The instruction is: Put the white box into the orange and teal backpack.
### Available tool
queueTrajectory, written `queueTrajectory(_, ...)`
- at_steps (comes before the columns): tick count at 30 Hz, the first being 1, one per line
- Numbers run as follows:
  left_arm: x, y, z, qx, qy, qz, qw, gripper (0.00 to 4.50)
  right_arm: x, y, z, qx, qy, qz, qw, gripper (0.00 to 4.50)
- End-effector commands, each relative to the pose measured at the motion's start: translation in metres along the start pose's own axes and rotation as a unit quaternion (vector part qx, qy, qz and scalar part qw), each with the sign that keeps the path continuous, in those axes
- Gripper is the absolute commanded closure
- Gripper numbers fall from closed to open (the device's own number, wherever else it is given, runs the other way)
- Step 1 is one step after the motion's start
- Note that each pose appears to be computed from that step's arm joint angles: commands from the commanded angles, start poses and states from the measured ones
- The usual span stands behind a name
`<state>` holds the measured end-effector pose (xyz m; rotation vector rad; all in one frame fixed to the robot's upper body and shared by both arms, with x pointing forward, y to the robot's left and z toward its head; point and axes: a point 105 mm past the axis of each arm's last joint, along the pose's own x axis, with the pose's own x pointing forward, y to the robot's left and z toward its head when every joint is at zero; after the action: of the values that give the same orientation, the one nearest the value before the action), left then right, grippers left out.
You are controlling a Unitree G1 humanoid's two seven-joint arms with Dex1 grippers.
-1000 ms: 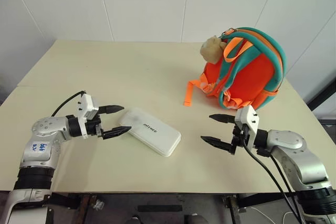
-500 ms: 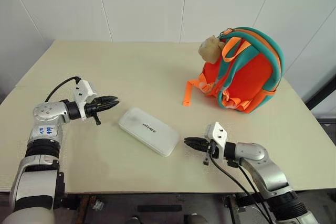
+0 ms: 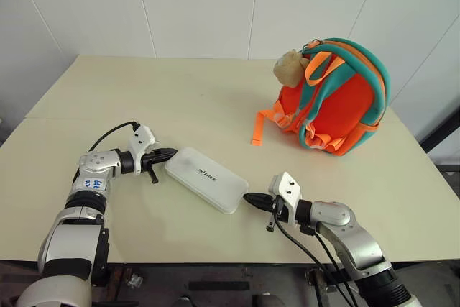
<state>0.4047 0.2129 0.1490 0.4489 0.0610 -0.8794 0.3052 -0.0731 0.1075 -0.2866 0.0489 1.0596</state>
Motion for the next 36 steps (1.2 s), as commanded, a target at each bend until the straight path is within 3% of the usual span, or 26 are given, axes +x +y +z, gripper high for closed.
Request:
queueTrajectory(1,0.002,-0.004,0.010,0.011,-0.024,-0.017,1.000,4.48,-0.007,-0.010,0.010,-0.013,-0.012,-0.014,1.000,4.50)
queueTrajectory(11,-0.003,-0.042,0.006,0.001,-0.041,-0.086,0.995,4.48,-0.039,-0.057,0.011,-0.042,0.016,-0.049,0.998,4.50)
queueTrajectory(22,0.001,-0.064,0.007,-0.026,-0.050,-0.080,0.995,4.48,-0.048,-0.073,0.008,-0.053,0.027,-0.055,0.997,4.50)
queueTrajectory(31,0.006,-0.072,0.012,-0.032,-0.057,-0.085,0.994,4.48,-0.039,-0.077,0.006,-0.058,0.018,-0.062,0.996,4.50)
queueTrajectory(36,-0.006,-0.065,0.010,-0.031,-0.047,-0.071,0.996,4.48,-0.053,-0.094,0.009,-0.077,0.021,-0.093,0.992,4.50)
